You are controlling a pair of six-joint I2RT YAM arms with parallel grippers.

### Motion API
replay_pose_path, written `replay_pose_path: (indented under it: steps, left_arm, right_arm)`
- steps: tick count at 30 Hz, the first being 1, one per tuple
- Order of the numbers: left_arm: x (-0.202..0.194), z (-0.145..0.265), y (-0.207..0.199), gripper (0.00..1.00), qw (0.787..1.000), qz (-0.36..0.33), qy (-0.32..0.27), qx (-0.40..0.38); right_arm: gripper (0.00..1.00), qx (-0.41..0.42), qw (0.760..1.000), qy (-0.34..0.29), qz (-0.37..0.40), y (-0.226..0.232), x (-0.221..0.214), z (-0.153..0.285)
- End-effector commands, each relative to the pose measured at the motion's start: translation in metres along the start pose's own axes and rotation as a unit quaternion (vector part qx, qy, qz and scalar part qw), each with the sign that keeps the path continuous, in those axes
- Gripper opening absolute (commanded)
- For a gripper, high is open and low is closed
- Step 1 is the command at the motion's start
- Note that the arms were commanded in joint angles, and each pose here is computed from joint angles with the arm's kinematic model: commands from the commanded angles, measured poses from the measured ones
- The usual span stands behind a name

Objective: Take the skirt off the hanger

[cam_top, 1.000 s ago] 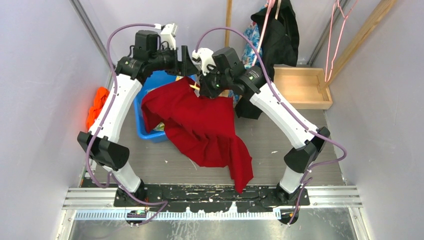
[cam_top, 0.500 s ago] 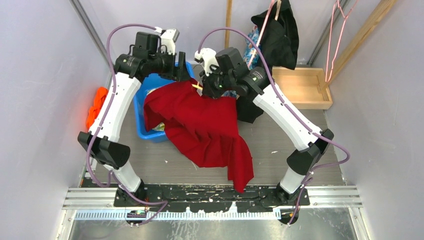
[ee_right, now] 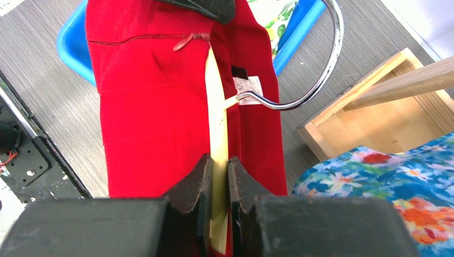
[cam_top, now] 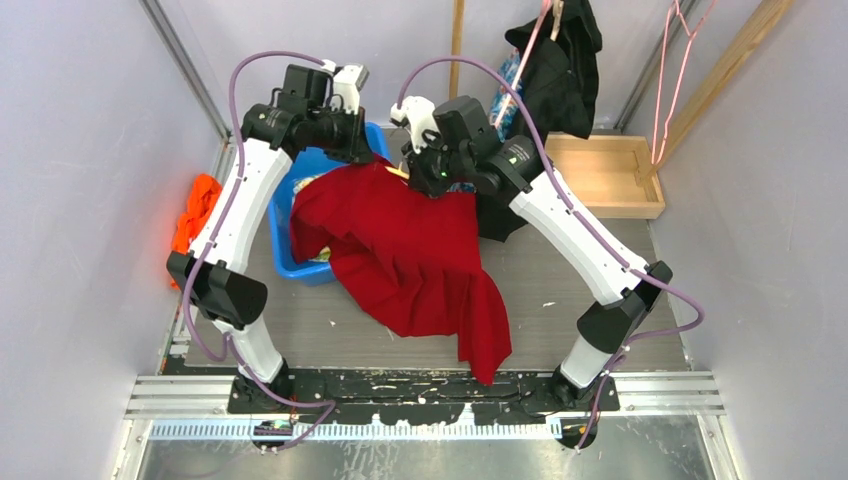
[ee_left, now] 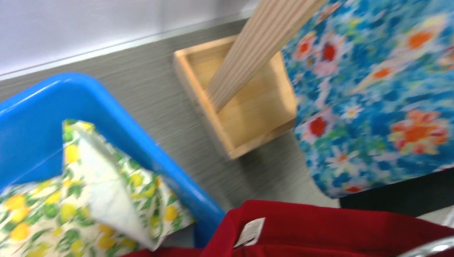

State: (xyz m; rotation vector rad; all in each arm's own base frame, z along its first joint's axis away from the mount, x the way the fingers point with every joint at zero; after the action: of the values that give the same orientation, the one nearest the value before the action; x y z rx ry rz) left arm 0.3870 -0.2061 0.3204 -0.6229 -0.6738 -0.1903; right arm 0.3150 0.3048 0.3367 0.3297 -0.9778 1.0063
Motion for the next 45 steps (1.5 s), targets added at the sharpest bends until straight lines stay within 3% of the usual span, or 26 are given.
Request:
replay_pose_path:
  steps: [1,7,12,19,26,32,35,45]
  left_arm:
    - [-0.005,0.031,0.047,0.0,0.988,-0.044,-0.01,0.145]
    - [-0.021,0.058,0.105,0.0,0.976,0.002,-0.021,0.219]
    - [-0.031,0.078,0.128,0.0,0.965,0.006,-0.031,0.262]
    - [-0.05,0.065,0.152,0.0,0.963,0.027,-0.015,0.267]
    - [0.004,0.037,0.198,0.0,0.963,0.08,-0.052,0.252]
    - [0.076,0.023,0.175,0.0,0.971,0.088,-0.134,0.179]
    - [0.085,0.011,0.163,0.0,0.972,0.089,-0.146,0.159]
    - [0.015,-0.026,0.197,0.0,0.976,0.088,-0.062,0.19]
  right_arm:
    - [0.0,-0.062,0.995,-0.08,0.02,-0.021,0.041,0.032]
    - [0.0,-0.127,0.991,-0.028,0.039,-0.047,0.014,0.037]
    - [0.0,-0.167,0.985,-0.012,0.034,-0.068,0.003,0.042]
    - [0.0,-0.192,0.981,-0.02,0.029,-0.082,0.002,0.06]
    - [0.0,-0.171,0.984,-0.035,0.039,-0.064,-0.006,0.092]
    - [0.0,-0.125,0.991,-0.051,-0.004,-0.042,-0.012,0.092]
    - [0.0,-0.121,0.99,-0.066,-0.012,-0.04,-0.004,0.093]
    - [0.0,-0.178,0.982,-0.057,0.02,-0.055,-0.004,0.135]
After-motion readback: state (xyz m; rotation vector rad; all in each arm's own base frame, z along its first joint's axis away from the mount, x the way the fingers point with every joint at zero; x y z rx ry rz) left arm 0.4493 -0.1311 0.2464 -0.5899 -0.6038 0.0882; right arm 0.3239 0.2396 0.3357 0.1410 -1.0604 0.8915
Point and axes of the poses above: each gripper's point midway between its finger pads, its own z axis back along the fingers, its own y axis along the line the jaws close on, x = y × z, the point moved 1 cm from there along z, back along the fingers, and after that the axes turned 13 degrees about z, right-handed, at the moved point
